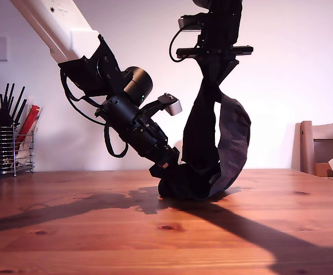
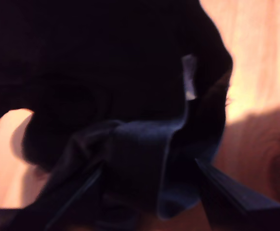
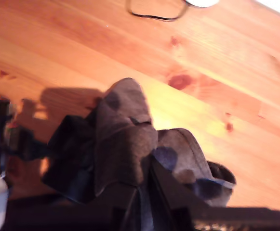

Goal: Fold the underwear in front of you. After folding it, place it to the left side.

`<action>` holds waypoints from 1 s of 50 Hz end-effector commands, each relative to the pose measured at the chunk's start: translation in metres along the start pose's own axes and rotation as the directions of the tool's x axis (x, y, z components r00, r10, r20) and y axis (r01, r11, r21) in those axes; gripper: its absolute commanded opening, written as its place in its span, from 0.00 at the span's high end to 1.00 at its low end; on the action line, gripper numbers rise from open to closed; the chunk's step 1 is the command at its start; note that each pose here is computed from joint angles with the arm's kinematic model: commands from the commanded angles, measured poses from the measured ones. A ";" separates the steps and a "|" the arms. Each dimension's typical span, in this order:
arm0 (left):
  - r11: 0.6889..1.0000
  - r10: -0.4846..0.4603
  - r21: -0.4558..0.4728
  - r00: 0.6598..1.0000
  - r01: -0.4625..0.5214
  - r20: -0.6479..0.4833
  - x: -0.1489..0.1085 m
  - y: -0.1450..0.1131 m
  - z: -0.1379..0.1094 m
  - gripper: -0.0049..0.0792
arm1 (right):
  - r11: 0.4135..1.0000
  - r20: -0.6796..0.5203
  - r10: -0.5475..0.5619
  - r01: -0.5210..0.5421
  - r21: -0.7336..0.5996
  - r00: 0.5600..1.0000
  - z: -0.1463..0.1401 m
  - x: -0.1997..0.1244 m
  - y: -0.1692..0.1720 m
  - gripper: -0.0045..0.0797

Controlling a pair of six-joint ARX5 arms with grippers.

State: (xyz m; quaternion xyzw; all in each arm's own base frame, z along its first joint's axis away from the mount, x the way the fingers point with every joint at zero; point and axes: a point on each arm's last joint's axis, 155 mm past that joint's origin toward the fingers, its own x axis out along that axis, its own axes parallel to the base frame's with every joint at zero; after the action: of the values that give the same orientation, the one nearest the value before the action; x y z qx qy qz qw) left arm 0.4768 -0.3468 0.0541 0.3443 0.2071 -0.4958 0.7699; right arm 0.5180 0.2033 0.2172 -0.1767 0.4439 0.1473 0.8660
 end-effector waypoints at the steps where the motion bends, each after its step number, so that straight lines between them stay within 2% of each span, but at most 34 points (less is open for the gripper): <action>1: 1.000 0.004 0.012 1.000 -0.004 0.000 0.008 -0.002 -0.004 0.38 | 1.000 0.028 0.002 -0.002 -0.003 1.000 0.006 -0.010 0.000 0.96; 7: 1.000 0.024 0.017 1.000 -0.024 0.004 0.010 0.002 -0.004 0.50 | 1.000 0.028 0.003 -0.002 -0.003 1.000 0.006 -0.010 0.000 0.96; 15: 1.000 0.010 0.010 1.000 -0.010 -0.015 0.020 -0.004 -0.015 0.54 | 1.000 0.028 0.003 -0.002 -0.003 1.000 0.006 -0.010 0.000 0.96; 18: 1.000 0.006 0.007 1.000 -0.005 -0.026 0.023 -0.006 -0.020 0.58 | 1.000 0.027 0.003 -0.003 -0.002 1.000 0.006 -0.010 0.000 0.96; 21: 1.000 0.004 0.006 1.000 -0.004 -0.027 0.024 -0.006 -0.021 0.69 | 1.000 0.028 0.002 -0.002 -0.003 1.000 0.006 -0.010 0.000 0.96; 25: 1.000 0.005 0.008 1.000 -0.005 -0.025 0.024 -0.006 -0.020 0.95 | 1.000 0.029 0.002 -0.002 -0.002 1.000 0.006 -0.010 0.000 0.96; 26: 1.000 0.007 0.007 1.000 -0.007 -0.027 0.024 -0.006 -0.021 0.98 | 1.000 0.029 0.002 -0.002 -0.002 1.000 0.006 -0.010 0.000 0.96; 38: 0.998 0.056 -0.005 0.989 -0.057 -0.134 0.012 0.004 -0.035 0.97 | 1.000 0.026 0.002 -0.002 -0.003 1.000 0.005 -0.010 0.000 0.96; 50: 0.981 0.182 -0.043 0.973 -0.190 -0.145 -0.041 0.044 -0.011 0.97 | 1.000 -0.017 0.004 -0.004 -0.005 1.000 -0.006 -0.010 -0.002 0.96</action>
State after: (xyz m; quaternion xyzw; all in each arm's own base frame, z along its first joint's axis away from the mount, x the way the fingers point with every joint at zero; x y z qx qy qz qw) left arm 0.4916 -0.3045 0.0364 0.3871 0.2762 -0.4099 0.7783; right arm 0.5113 0.2003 0.2124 -0.1802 0.4589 0.1473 0.8575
